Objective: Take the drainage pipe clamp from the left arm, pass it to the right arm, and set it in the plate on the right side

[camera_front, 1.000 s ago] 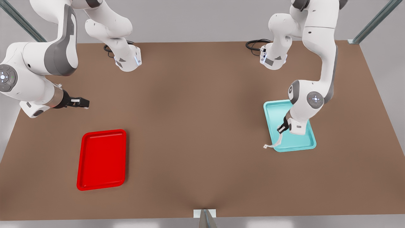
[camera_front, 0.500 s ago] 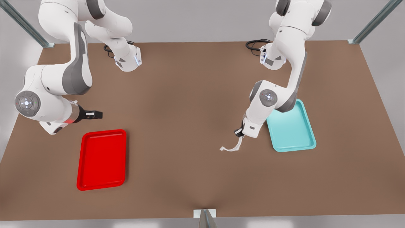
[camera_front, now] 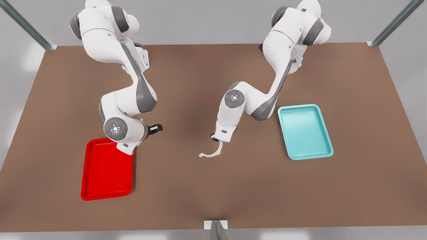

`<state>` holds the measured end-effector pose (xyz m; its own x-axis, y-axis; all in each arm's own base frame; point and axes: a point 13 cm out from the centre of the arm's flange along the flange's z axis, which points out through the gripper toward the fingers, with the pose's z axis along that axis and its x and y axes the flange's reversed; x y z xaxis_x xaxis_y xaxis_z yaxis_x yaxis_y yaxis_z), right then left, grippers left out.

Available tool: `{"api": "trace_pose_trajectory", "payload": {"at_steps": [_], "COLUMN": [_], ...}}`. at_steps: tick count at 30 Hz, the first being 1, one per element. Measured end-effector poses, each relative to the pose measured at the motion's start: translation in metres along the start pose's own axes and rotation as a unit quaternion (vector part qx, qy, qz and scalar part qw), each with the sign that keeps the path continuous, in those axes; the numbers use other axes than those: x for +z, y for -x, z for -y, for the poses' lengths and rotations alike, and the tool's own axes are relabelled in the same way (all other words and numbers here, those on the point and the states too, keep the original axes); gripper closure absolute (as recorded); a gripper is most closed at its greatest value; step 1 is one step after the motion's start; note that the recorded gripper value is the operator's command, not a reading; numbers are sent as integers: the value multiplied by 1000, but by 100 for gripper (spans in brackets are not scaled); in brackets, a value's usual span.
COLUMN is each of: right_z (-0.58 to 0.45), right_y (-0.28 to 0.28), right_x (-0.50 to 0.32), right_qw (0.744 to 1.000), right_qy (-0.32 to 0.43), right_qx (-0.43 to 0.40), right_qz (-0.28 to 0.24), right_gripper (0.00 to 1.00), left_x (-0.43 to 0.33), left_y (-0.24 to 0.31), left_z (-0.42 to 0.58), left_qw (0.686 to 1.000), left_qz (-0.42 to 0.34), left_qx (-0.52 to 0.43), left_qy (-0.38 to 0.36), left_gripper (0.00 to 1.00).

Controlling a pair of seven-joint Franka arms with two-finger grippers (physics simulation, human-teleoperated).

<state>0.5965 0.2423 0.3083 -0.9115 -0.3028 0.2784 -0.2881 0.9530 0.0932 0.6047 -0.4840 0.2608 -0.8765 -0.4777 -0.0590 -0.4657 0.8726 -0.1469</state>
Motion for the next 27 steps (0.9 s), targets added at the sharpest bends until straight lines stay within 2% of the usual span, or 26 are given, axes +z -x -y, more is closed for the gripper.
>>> {"api": "trace_pose_trajectory", "payload": {"at_steps": [7, 13, 19, 27], "right_z": [-35, -81, -132, -144], "right_y": [39, 63, 85, 124], "right_x": [36, 61, 78, 91], "right_qw": [996, 983, 963, 940], "right_qy": [0, 7, 2, -12], "right_qx": [-85, -180, -256, -307], "right_qz": [15, 44, 87, 150], "right_gripper": [0, 0, 0, 0], "left_x": [6, 3, 2, 2], "left_y": [-15, -7, -6, -10], "left_z": [-1, 1, 1, 3], "left_qw": [999, 997, 996, 995], "left_qz": [25, 54, 60, 61], "left_qx": [-17, -32, -54, -75], "left_qy": [29, 33, 33, 30], "left_gripper": [79, 79, 79, 79]}}
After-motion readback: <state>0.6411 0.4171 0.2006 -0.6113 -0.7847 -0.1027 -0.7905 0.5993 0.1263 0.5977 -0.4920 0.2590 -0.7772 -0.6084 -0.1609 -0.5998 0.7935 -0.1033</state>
